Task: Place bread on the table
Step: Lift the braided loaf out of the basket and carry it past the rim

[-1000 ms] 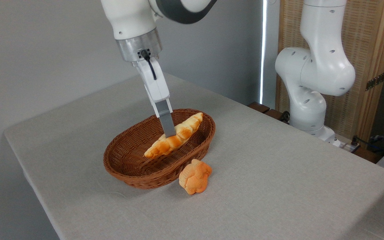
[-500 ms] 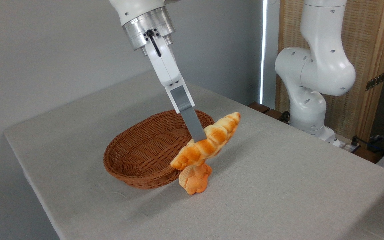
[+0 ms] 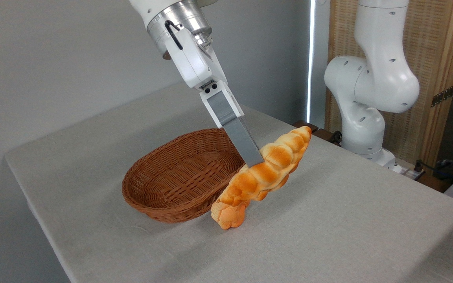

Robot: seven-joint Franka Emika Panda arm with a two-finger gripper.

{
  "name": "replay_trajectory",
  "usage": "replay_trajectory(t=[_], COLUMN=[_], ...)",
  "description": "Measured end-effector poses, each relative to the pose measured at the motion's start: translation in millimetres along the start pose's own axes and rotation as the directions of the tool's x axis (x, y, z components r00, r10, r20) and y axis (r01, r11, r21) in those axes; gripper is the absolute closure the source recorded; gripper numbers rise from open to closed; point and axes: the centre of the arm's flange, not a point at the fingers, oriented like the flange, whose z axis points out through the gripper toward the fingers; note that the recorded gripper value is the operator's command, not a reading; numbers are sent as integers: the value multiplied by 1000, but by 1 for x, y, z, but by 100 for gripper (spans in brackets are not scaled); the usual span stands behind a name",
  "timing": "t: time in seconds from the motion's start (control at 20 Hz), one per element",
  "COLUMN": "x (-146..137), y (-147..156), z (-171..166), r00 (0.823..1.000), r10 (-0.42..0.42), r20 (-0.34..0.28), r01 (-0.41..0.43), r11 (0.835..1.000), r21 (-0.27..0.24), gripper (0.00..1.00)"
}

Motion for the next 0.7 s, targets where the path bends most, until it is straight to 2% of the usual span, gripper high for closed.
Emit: replay_trajectory(t=[0.2,0.3,0.35,0.4,0.5,0.65,0.7], x=[-6,-10,-12,-12,-13,-13,-13], y=[-1,-1,-2,-2,-2,-2,-2], z=[4,7,9,9,9,9,9], r00=[1000,1000,1000,1000,1000,1000,1000], r10=[-2,-9,-11,-11,-12,-12,-12], r20=[12,11,11,11,11,11,11], r01=[2,9,11,11,12,12,12], r11=[1000,1000,1000,1000,1000,1000,1000], r21=[-4,-11,-13,-14,-14,-14,-14], gripper=[95,69,64,52,39,29,23])
